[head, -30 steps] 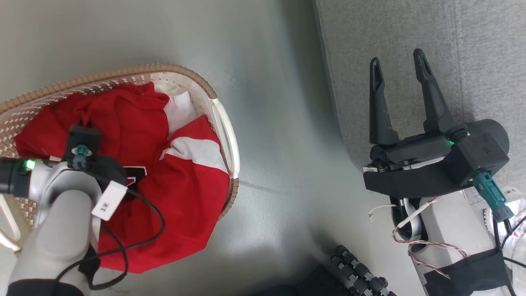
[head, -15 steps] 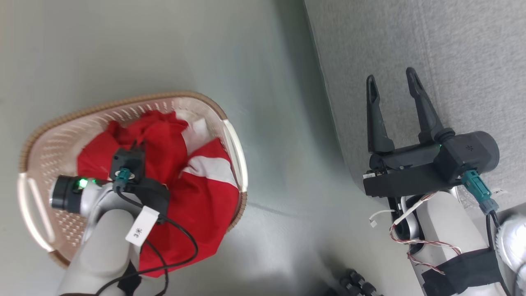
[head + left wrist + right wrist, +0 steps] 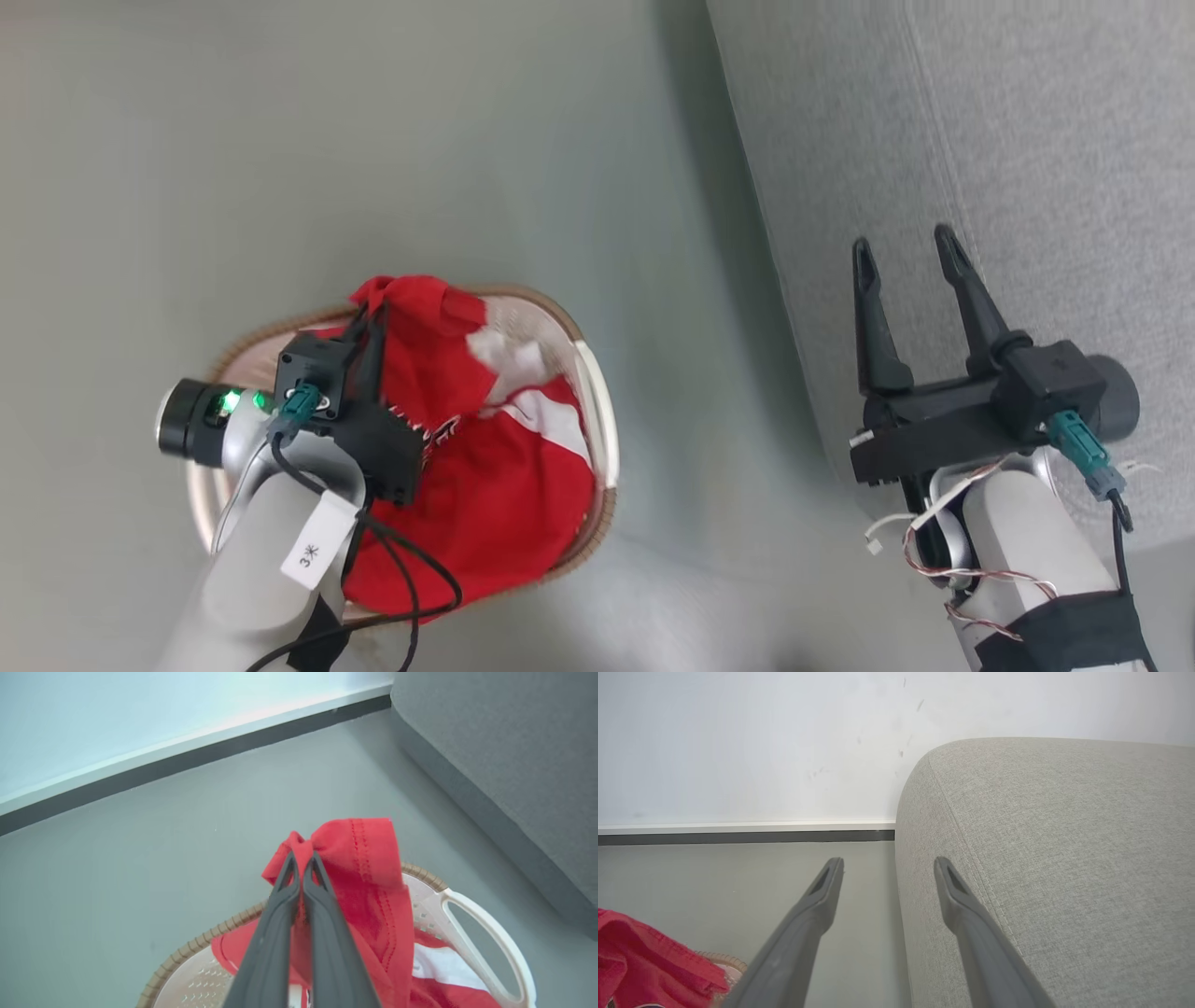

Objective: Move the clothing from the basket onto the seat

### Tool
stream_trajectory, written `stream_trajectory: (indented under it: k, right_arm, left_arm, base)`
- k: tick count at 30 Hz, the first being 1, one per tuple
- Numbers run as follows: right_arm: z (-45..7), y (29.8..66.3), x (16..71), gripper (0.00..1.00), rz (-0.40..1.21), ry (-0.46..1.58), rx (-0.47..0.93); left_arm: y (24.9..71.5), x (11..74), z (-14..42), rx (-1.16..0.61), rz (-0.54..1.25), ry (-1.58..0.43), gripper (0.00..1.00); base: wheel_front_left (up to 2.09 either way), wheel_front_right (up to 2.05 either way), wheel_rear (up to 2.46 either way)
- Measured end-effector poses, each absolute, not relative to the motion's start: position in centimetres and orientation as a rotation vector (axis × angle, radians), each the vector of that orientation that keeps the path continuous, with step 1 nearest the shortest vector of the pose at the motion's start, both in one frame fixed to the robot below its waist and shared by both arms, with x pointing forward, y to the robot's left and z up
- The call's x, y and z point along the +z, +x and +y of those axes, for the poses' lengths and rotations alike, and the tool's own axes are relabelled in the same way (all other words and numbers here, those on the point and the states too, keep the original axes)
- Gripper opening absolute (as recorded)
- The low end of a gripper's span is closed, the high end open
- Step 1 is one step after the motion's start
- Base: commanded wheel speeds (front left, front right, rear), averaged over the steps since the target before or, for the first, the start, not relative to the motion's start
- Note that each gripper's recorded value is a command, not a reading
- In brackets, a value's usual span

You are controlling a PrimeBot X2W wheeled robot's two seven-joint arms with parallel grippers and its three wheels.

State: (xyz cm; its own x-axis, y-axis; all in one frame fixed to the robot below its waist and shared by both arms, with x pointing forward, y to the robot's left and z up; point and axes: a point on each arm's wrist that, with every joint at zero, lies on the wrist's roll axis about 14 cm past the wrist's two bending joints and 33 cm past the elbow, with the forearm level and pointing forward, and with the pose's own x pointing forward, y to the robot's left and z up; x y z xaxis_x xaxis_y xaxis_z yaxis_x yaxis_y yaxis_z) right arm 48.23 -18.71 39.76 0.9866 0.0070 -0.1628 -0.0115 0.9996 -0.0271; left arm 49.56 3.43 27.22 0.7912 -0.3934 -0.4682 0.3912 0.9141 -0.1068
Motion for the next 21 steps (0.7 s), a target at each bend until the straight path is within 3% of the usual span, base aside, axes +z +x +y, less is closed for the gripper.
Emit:
stream_trajectory:
  k: [21]
  right_arm:
    - [-15.8,45.2,46.7,1.00,0.042,0.012,0.103]
  left_arm:
    - [51.0,47.8,4.4,-0.430,0.017,0.004,0.00]
  base:
    - [0.00,0.00,0.00]
